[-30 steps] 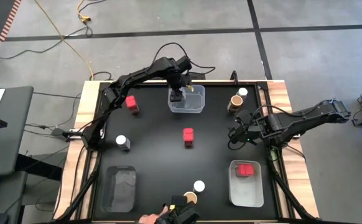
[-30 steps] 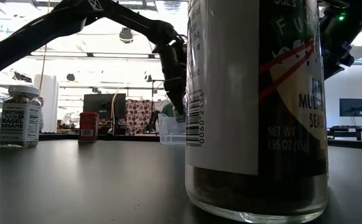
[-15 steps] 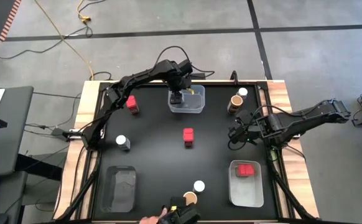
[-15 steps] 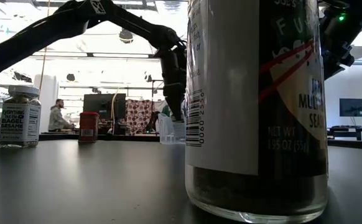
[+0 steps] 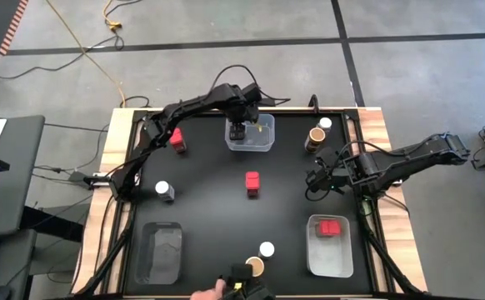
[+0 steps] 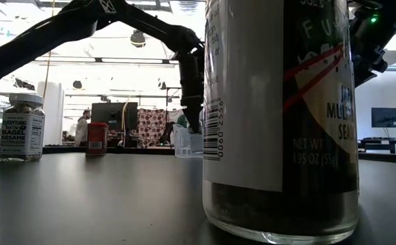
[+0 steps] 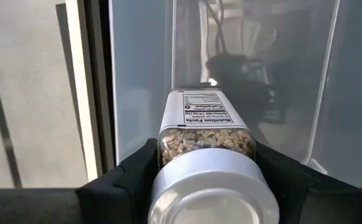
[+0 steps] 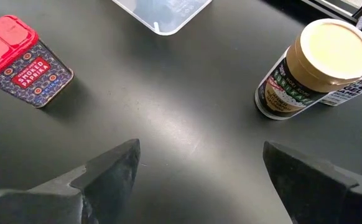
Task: Sort spices by type
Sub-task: Put the top left spice bottle into the transparent bin, then put the top brown spice bottle into the black bin
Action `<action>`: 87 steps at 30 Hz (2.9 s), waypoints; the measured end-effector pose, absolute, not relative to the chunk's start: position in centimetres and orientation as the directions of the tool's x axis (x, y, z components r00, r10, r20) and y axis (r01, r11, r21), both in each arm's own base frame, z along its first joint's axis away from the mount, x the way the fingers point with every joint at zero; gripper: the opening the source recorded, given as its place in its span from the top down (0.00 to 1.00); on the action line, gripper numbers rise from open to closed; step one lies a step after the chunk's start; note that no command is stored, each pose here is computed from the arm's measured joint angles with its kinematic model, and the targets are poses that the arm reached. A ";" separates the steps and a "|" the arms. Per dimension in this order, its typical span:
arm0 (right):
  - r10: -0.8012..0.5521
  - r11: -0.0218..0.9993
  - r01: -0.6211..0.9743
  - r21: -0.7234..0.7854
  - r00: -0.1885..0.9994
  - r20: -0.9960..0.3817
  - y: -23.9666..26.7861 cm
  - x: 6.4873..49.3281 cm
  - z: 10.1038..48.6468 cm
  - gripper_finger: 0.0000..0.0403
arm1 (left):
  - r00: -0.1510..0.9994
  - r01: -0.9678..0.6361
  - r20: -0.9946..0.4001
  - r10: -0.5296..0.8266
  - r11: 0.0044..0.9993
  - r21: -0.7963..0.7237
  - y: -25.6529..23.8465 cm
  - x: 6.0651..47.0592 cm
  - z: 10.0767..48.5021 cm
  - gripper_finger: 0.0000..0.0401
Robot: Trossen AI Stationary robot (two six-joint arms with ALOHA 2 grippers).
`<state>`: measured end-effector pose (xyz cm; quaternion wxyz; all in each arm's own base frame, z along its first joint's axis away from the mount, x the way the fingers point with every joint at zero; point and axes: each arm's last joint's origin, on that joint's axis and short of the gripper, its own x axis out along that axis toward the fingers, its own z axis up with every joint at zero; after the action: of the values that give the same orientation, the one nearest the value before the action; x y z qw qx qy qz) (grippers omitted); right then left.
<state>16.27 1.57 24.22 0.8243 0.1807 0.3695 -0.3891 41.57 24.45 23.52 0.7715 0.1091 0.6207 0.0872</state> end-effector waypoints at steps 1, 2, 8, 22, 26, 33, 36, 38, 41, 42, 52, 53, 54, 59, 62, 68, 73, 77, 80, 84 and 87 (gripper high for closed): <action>-0.508 0.632 0.775 0.010 0.424 -0.750 1.6 16.3 24.2 0.07 | 0.215 0.004 -0.938 0.270 0.961 0.278 24.4 41.6 23.5 0.48; -0.508 0.632 0.775 0.010 0.424 -0.750 1.6 16.3 24.2 0.07 | 0.215 0.006 -0.939 0.270 0.961 0.277 24.3 41.7 23.5 0.48; -0.508 0.632 0.775 0.010 0.424 -0.750 1.6 16.3 24.2 0.07 | 0.218 -0.015 -0.939 0.265 0.963 0.268 23.6 42.0 23.5 0.48; -0.508 0.632 0.775 0.010 0.424 -0.750 1.6 16.3 24.2 0.07 | 0.209 0.033 -0.945 0.252 0.964 0.264 23.3 42.0 23.5 0.48; -0.508 0.632 0.775 0.010 0.424 -0.750 1.6 16.3 24.2 0.07 | 0.208 0.028 -0.945 0.251 0.965 0.262 23.3 42.0 23.5 0.48; -0.508 0.632 0.775 0.011 0.424 -0.750 1.6 16.3 24.2 0.07 | 0.209 0.020 -0.946 0.250 0.966 0.259 23.3 42.0 23.5 0.46; -0.508 0.631 0.775 0.011 0.424 -0.750 1.6 16.3 24.2 0.07 | 0.209 0.019 -0.945 0.250 0.966 0.259 23.3 42.0 23.5 0.42; -0.508 0.631 0.775 0.011 0.424 -0.750 1.6 16.3 24.2 0.07 | 0.209 0.019 -0.946 0.250 0.966 0.259 23.3 42.0 23.5 0.41; -0.508 0.631 0.775 0.011 0.424 -0.750 1.6 16.3 24.2 0.07 | 0.214 0.015 -0.944 0.253 0.965 0.262 23.3 42.1 23.5 0.38; -0.508 0.631 0.775 0.011 0.424 -0.750 1.6 16.3 24.2 0.07 | 0.219 0.008 -0.941 0.258 0.964 0.266 23.4 42.1 23.5 0.38; -0.508 0.631 0.775 0.011 0.424 -0.750 1.6 16.3 24.2 0.07 | 0.215 -0.006 -0.927 0.306 0.950 0.312 23.6 42.3 23.6 0.37; -0.508 0.631 0.775 0.011 0.424 -0.750 1.6 16.3 24.2 0.07 | 0.217 -0.002 -0.927 0.307 0.949 0.314 23.6 42.3 23.6 0.37; -0.508 0.632 0.775 0.011 0.424 -0.750 1.6 16.3 24.2 0.07 | 0.220 0.002 -0.925 0.309 0.948 0.317 23.6 42.3 23.6 0.37; -0.508 0.632 0.775 0.008 0.422 -0.751 1.6 16.2 24.2 0.07 | 0.229 0.020 -0.920 0.317 0.944 0.330 23.7 42.4 23.7 0.37; -0.508 0.632 0.775 0.007 0.421 -0.751 1.6 16.2 24.2 0.07 | 0.225 0.027 -0.919 0.325 0.940 0.339 23.7 42.4 23.7 0.37; -0.508 0.632 0.775 0.007 0.421 -0.751 1.6 16.2 24.2 0.07 | 0.205 0.024 -0.908 0.365 0.926 0.378 23.7 42.2 24.0 0.37; -0.508 0.632 0.775 0.007 0.421 -0.751 1.6 16.2 24.2 0.07 | 0.240 -0.002 -0.897 0.372 0.924 0.383 23.5 41.9 25.5 0.37; -0.508 0.632 0.775 0.007 0.421 -0.751 1.6 16.2 24.2 0.07 | 0.251 -0.019 -0.899 0.358 0.931 0.366 23.3 41.8 26.3 0.37; -0.508 0.632 0.775 0.007 0.421 -0.751 1.6 16.2 24.2 0.07 | 0.246 -0.038 -0.905 0.347 0.937 0.348 22.9 41.6 27.2 0.37; -0.508 0.632 0.775 0.007 0.421 -0.751 1.6 16.2 24.2 0.07 | 0.238 -0.063 -0.911 0.335 0.942 0.330 22.1 41.4 28.6 0.37; -0.508 0.632 0.775 0.008 0.421 -0.751 1.6 16.2 24.2 0.07 | 0.242 -0.126 -0.911 0.333 0.942 0.311 21.5 41.3 29.6 0.37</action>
<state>16.24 1.56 24.21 0.8236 0.1800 0.3709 -0.3895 41.30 21.49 29.60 0.7832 0.0868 0.5980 0.1466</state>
